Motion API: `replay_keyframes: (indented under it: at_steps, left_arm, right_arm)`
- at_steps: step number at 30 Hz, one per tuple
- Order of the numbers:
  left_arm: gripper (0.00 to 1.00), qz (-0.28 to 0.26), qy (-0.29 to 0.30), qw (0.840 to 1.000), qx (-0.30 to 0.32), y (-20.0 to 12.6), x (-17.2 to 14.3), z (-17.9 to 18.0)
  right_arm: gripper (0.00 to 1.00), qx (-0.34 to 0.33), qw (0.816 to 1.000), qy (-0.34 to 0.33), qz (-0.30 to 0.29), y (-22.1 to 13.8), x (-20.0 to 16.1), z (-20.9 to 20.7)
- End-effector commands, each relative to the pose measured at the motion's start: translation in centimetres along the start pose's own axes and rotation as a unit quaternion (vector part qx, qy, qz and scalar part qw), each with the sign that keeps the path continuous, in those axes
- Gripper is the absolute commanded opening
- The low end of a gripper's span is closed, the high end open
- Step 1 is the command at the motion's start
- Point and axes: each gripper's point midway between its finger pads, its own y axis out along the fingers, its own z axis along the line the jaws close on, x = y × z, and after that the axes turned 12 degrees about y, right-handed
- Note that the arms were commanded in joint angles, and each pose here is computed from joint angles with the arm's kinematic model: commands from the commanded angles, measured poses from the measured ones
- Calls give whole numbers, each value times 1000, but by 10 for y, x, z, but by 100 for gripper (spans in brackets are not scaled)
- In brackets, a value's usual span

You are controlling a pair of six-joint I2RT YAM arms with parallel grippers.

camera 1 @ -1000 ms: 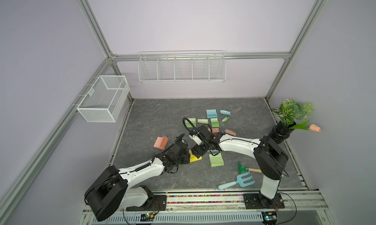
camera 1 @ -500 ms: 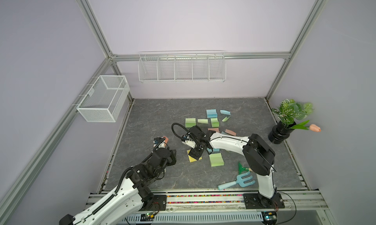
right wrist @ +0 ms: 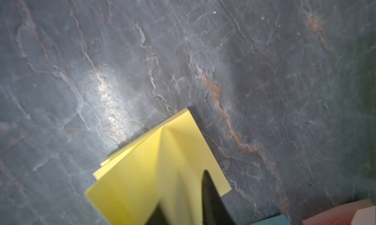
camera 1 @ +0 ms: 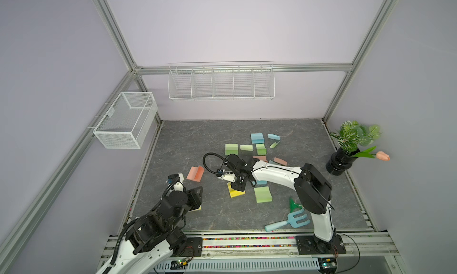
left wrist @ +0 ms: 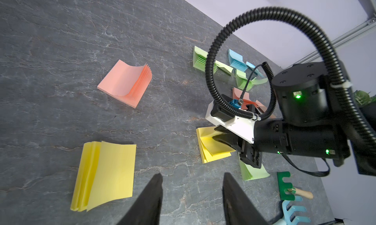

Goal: Tear off pages from different memo pads
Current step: Pick up the memo pad from the center of the board.

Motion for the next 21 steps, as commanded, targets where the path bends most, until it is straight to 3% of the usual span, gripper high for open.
replay_keyframes:
  at_steps: [1, 9, 14, 21]
  left_arm:
    - [50, -17, -6, 1000, 23, -24, 19, 8]
    - [50, -49, 44, 997, 30, -52, 45, 10]
    - [58, -90, 30, 994, 44, -53, 52, 20]
    - [59, -98, 21, 994, 51, -57, 52, 26]
  right_arm:
    - [9, 28, 999, -18, 17, 4, -3, 11]
    - [6, 64, 997, -37, 35, -2, -9, 25]
    - [7, 63, 996, -52, 28, -1, -12, 30]
    - [6, 61, 996, -64, -14, -10, -4, 35]
